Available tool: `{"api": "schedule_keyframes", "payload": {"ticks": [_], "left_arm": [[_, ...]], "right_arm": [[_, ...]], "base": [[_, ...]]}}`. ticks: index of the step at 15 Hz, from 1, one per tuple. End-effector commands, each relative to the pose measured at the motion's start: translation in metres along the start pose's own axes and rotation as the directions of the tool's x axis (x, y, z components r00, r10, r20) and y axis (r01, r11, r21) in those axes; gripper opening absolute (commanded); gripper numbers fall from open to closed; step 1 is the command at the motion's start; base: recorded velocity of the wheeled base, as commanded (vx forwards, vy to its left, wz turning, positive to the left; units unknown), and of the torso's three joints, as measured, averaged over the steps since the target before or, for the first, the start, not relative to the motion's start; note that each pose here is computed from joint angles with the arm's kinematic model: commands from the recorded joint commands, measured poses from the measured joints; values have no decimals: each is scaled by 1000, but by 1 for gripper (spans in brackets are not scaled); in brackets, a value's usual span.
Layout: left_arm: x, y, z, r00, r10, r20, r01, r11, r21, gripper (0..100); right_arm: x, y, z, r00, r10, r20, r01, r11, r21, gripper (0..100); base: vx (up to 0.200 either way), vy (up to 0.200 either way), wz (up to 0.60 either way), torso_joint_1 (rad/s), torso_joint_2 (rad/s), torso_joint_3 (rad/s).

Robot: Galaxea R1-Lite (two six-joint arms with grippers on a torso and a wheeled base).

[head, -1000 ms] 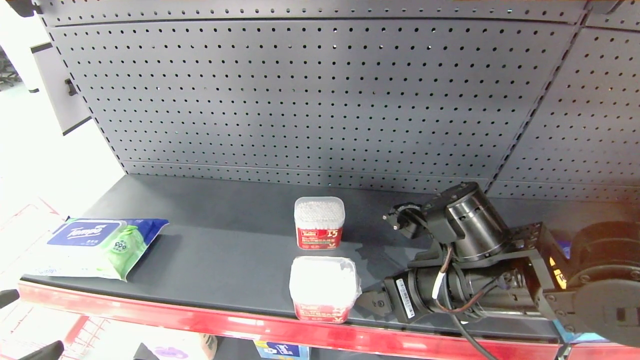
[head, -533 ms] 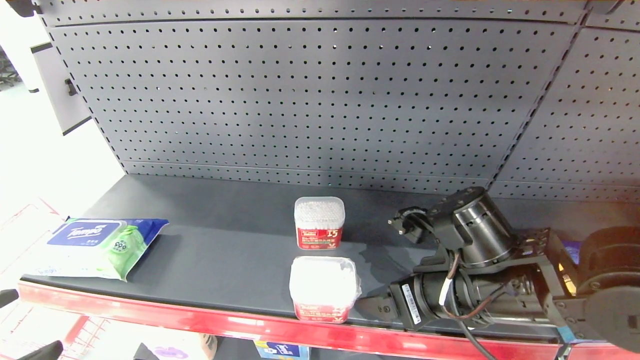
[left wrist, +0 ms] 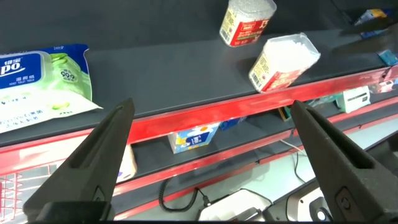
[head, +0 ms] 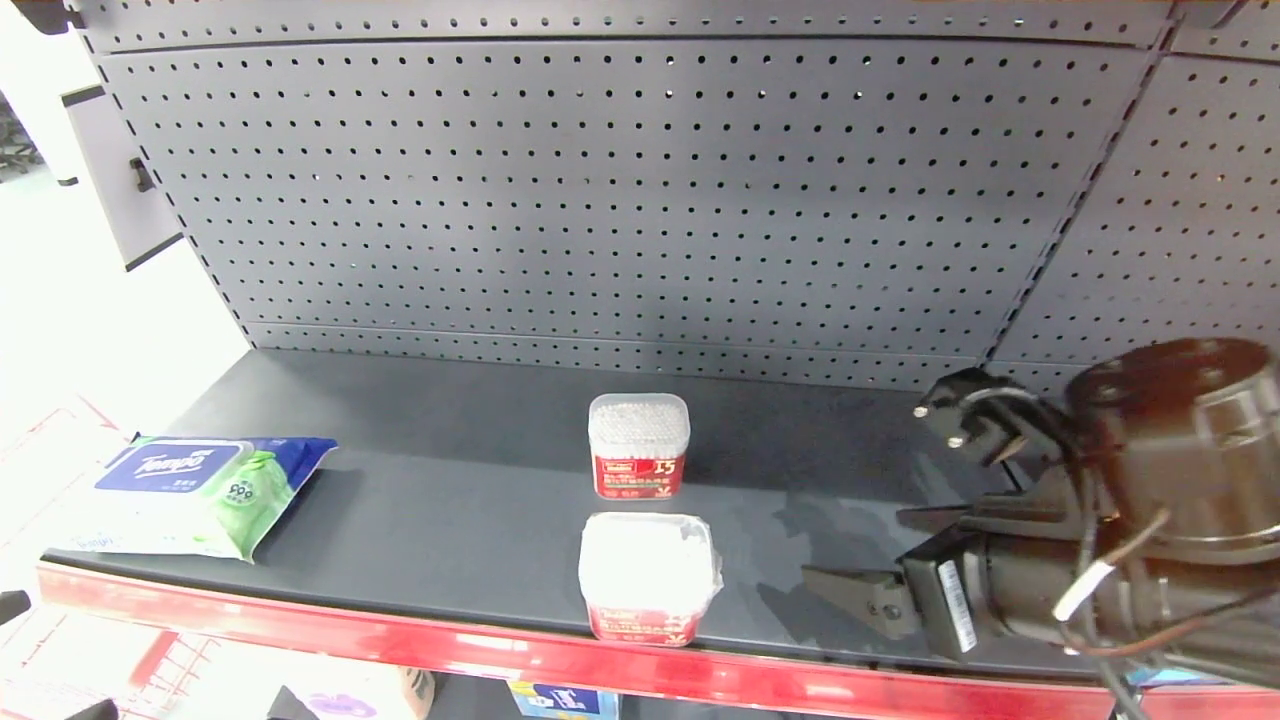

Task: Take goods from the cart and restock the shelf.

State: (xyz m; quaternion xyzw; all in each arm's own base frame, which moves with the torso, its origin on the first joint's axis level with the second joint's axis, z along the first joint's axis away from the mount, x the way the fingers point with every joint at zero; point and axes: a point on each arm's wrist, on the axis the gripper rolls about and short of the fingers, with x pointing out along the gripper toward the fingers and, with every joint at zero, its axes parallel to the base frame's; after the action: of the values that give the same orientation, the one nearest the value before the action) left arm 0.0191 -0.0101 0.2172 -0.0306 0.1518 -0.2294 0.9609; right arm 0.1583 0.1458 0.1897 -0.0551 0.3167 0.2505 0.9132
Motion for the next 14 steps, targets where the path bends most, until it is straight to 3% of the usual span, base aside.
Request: {"api": "schedule_keyframes", "payload": {"ticks": [1, 2, 4, 5, 6, 8, 10, 13, 14], "left_arm": [[-10, -1, -14, 1000, -1, 17, 1, 1000, 5, 100], [-19, -3, -23, 1000, -1, 20, 1, 1000, 6, 100], [-27, -3, -37, 1000, 20, 21, -20, 1000, -2, 100], [-27, -2, -42, 999, 46, 25, -45, 999, -8, 100], [-32, -1, -60, 993, 102, 53, -100, 994, -41, 100], [-38, 0, -85, 989, 117, 93, -114, 993, -38, 100], [-40, 0, -93, 979, 191, 71, -188, 981, -51, 100], [-32, 2, -110, 920, 390, 26, -386, 917, -101, 100], [-28, 1, -118, 884, 467, 5, -463, 878, -121, 100]], "right_arm": [[-82, -31, 4, 956, -93, 278, 116, 991, -68, 100], [-113, -41, -7, 922, -180, 344, 222, 971, -87, 100], [-161, -52, -33, 867, -337, 367, 372, 928, -26, 100], [-175, -54, -44, 850, -389, 354, 416, 909, 1, 100], [-202, -54, -73, 796, -527, 298, 528, 845, 86, 100], [-213, -46, -99, 695, -682, 229, 647, 732, 216, 100], [-208, -41, -118, 644, -742, 183, 693, 668, 271, 100], [-178, -38, -173, 644, -757, 106, 714, 645, 272, 100], [-167, -37, -193, 639, -764, 88, 723, 635, 273, 100]], "base": [[0, 0, 0, 0, 0, 0], [0, 0, 0, 0, 0, 0], [0, 0, 0, 0, 0, 0], [0, 0, 0, 0, 0, 0], [0, 0, 0, 0, 0, 0], [0, 0, 0, 0, 0, 0], [0, 0, 0, 0, 0, 0], [0, 0, 0, 0, 0, 0], [0, 0, 0, 0, 0, 0]]}}
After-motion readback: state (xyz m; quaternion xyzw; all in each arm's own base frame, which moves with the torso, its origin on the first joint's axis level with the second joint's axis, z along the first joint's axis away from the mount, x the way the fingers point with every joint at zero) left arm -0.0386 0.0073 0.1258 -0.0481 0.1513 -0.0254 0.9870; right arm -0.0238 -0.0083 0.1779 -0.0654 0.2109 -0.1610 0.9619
